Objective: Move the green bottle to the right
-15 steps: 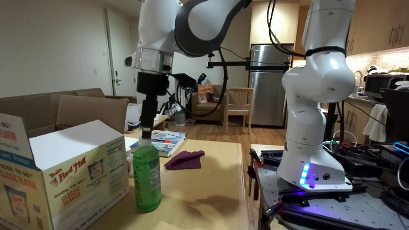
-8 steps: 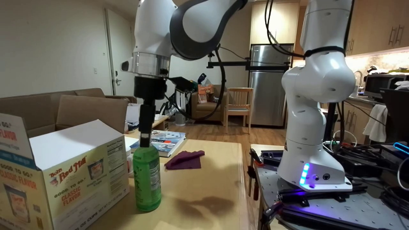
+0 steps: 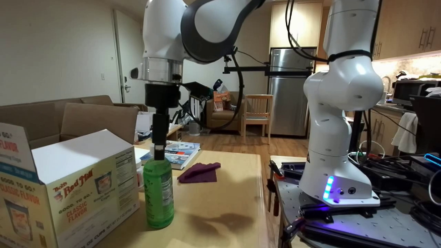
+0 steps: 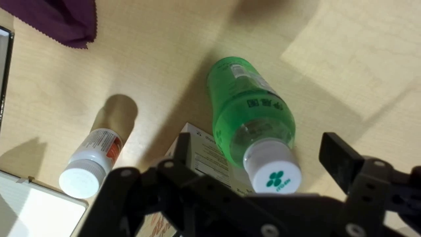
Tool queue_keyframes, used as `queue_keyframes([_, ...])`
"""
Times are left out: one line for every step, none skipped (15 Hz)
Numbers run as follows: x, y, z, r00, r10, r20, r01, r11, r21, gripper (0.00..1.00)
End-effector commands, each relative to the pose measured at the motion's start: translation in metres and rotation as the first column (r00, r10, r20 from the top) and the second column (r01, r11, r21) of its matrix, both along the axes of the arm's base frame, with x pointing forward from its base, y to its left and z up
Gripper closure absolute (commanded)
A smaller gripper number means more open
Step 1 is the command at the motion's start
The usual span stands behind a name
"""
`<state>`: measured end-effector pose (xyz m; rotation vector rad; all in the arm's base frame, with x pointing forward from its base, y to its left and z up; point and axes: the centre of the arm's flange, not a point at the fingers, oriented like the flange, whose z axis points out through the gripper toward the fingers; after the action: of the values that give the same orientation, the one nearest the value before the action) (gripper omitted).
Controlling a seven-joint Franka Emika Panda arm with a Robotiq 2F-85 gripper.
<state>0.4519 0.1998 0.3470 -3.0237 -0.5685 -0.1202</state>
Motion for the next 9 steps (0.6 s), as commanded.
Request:
queue_keyframes([0.012,0.005,0.004,0.997,0.026,-0.076,-0.029,0.999,-0.034,0.00])
queue_keyframes([0.014,0.005,0.005,0.995,0.034,-0.097,-0.037,0.999,-0.029,0.00])
queue_keyframes([0.016,0.005,0.006,0.994,0.043,-0.102,-0.047,0.998,-0.034,0.00])
queue_keyframes([0.018,0.004,0.005,0.993,0.073,-0.092,-0.075,0.997,-0.020,0.00])
queue_keyframes([0.021,0.003,0.004,0.993,0.091,-0.075,-0.091,0.996,0.001,0.00])
queue_keyframes([0.021,0.002,0.000,0.993,0.099,-0.068,-0.098,0.995,0.018,0.00])
queue_keyframes([0.022,0.002,-0.003,0.992,0.107,-0.071,-0.105,0.994,0.030,0.00])
queue_keyframes([0.020,0.001,-0.008,0.991,0.103,-0.083,-0.100,0.994,0.039,0.00])
queue_keyframes([0.019,0.000,-0.011,0.990,0.101,-0.093,-0.097,0.994,0.048,0.00])
